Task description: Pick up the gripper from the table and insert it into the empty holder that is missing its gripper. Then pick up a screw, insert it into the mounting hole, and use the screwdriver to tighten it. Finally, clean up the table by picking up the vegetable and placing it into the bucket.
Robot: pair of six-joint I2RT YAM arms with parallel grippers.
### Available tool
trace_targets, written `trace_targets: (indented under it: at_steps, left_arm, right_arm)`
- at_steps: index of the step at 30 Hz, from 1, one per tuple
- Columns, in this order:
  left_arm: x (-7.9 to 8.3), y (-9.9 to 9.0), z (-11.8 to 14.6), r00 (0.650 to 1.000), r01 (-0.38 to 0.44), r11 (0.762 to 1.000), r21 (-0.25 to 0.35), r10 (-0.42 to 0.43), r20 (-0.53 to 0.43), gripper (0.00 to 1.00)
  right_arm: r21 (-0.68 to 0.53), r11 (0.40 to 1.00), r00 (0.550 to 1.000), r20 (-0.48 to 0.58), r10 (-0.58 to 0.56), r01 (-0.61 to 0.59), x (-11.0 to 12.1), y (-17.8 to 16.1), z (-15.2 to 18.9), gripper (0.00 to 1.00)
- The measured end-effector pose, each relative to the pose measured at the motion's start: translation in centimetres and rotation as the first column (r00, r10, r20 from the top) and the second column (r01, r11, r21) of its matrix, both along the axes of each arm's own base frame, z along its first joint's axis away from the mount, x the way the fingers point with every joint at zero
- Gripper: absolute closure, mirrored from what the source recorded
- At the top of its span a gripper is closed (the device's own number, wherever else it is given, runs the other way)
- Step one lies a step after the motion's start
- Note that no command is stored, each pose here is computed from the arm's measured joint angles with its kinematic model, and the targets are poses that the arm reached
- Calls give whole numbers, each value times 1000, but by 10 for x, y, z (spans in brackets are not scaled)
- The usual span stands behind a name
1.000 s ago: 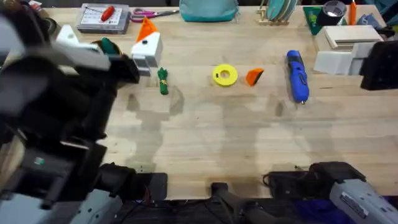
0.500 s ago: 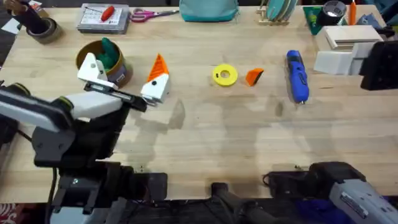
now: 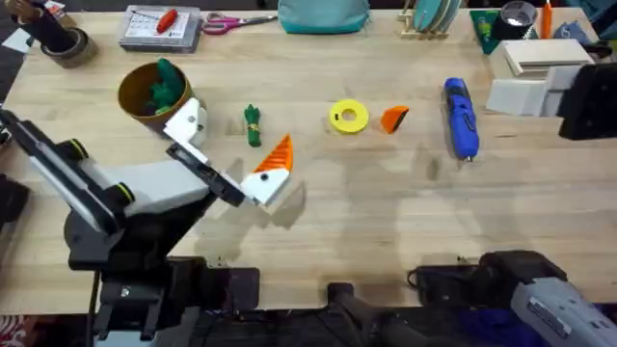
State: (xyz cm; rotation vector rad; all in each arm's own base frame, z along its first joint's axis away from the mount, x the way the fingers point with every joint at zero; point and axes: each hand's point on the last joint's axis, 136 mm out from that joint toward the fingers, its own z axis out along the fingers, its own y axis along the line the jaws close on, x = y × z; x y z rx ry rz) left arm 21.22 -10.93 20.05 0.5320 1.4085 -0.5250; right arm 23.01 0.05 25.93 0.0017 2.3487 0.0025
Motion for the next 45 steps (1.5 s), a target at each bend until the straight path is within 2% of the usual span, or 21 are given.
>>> trace_targets:
  at_steps: [9,15,19,24,25,32,45]
  left_arm:
    - [-28,-24,-18,977,198,980,8,-197,-80,15]
    - [-39,-32,-39,944,272,962,-18,-270,-187,15]
    - [-45,-36,-40,937,310,951,5,-304,-173,15]
    - [-55,-42,-41,921,377,924,60,-367,-128,14]
    - [-59,-44,-41,913,401,913,73,-391,-118,14]
    - [-63,-46,-41,905,422,903,84,-413,-108,15]
    - [-63,-46,-41,904,422,903,83,-413,-108,16]
  right_arm:
    - [0,1000,1000,0,0,0,0,0,0,4]
    - [0,1000,1000,0,0,0,0,0,0,4]
    - [0,1000,1000,0,0,0,0,0,0,4]
    - [0,1000,1000,0,0,0,0,0,0,4]
    - [0,1000,1000,0,0,0,0,0,0,4]
    - [0,1000,1000,0,0,0,0,0,0,4]
    - [0,1000,1000,0,0,0,0,0,0,4]
